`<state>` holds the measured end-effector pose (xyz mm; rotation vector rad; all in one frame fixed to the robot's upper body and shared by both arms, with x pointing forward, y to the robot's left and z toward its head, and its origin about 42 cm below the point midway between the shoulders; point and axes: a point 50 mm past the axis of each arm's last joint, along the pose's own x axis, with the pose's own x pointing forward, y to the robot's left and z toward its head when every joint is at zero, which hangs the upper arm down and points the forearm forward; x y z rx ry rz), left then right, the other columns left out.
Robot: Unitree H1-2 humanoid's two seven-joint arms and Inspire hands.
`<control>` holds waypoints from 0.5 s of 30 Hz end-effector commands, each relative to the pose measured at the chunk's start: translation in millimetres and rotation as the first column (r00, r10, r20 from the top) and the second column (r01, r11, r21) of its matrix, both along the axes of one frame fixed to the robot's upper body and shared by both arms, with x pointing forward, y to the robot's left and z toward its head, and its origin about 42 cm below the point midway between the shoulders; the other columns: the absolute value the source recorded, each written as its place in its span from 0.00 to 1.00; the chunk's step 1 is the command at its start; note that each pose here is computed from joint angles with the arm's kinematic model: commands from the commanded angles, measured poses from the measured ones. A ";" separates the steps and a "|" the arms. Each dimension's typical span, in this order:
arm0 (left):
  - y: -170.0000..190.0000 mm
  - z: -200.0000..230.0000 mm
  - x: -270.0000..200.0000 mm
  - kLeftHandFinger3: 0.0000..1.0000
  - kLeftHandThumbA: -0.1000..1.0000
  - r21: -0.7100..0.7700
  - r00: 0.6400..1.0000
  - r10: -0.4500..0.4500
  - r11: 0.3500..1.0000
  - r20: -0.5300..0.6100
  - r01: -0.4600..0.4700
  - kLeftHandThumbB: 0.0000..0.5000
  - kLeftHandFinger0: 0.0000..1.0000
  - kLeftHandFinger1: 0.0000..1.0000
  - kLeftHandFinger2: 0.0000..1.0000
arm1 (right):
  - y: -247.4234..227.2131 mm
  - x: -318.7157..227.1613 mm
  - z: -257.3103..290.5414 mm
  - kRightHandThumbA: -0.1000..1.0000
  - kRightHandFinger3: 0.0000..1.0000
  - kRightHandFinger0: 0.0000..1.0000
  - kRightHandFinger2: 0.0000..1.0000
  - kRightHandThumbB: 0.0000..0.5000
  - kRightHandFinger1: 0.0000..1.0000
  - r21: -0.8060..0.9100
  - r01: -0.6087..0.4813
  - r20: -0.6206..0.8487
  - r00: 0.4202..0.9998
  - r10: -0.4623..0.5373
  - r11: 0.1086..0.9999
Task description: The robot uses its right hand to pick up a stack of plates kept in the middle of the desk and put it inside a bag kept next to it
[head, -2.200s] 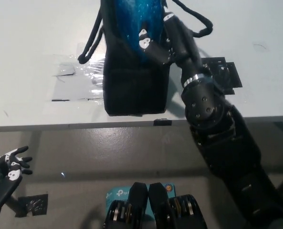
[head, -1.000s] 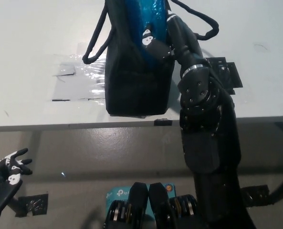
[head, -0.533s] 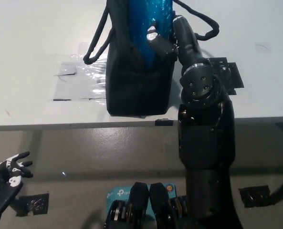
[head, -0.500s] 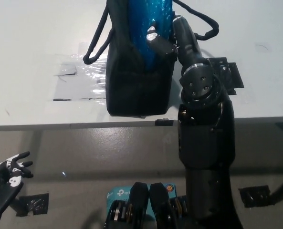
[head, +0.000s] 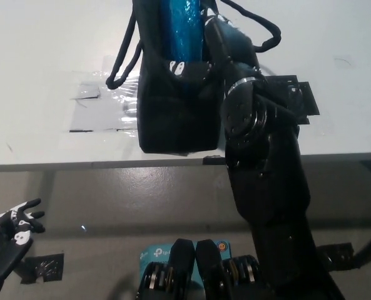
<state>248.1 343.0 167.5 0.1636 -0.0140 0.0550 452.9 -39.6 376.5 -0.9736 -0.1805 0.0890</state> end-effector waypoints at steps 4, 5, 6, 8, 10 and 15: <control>4.1 6.4 -1.0 1.00 0.00 0.029 0.999 -0.027 0.999 0.028 0.026 0.90 0.63 0.73 0.78 | 3.1 -21.2 47.8 0.95 1.00 1.00 1.00 1.00 1.00 -0.130 0.092 0.200 0.978 -0.065 0.987; 4.1 6.3 -1.0 1.00 0.00 0.029 0.999 -0.027 0.999 0.028 0.026 0.91 0.63 0.73 0.78 | 3.1 -21.4 47.8 0.95 1.00 1.00 1.00 1.00 1.00 -0.132 0.092 0.200 0.978 -0.065 0.987; 4.0 6.5 -1.1 1.00 0.00 0.030 0.999 -0.025 0.999 0.030 0.025 0.88 0.63 0.73 0.78 | 1.6 -22.9 51.8 0.99 1.00 1.00 1.00 1.00 1.00 -0.152 0.101 0.222 0.973 -0.065 0.983; 3.7 6.5 -1.4 1.00 0.00 0.026 0.999 -0.025 0.999 0.026 0.024 0.87 0.63 0.73 0.78 | 0.4 -25.3 54.7 0.97 1.00 1.00 1.00 1.00 1.00 -0.148 0.106 0.248 0.967 -0.067 0.983; 3.9 6.4 -1.5 1.00 0.00 0.029 0.999 -0.027 0.999 0.021 0.027 0.89 0.64 0.74 0.81 | -0.1 -26.7 54.7 0.94 1.00 1.00 1.00 0.88 1.00 -0.146 0.107 0.264 0.962 -0.066 0.983; 2.9 2.0 -5.5 1.00 0.00 0.027 1.000 -0.021 0.999 0.014 0.020 0.90 0.64 0.73 0.80 | -1.8 -26.6 51.9 0.87 1.00 1.00 1.00 0.72 1.00 -0.144 0.095 0.298 0.953 -0.048 0.985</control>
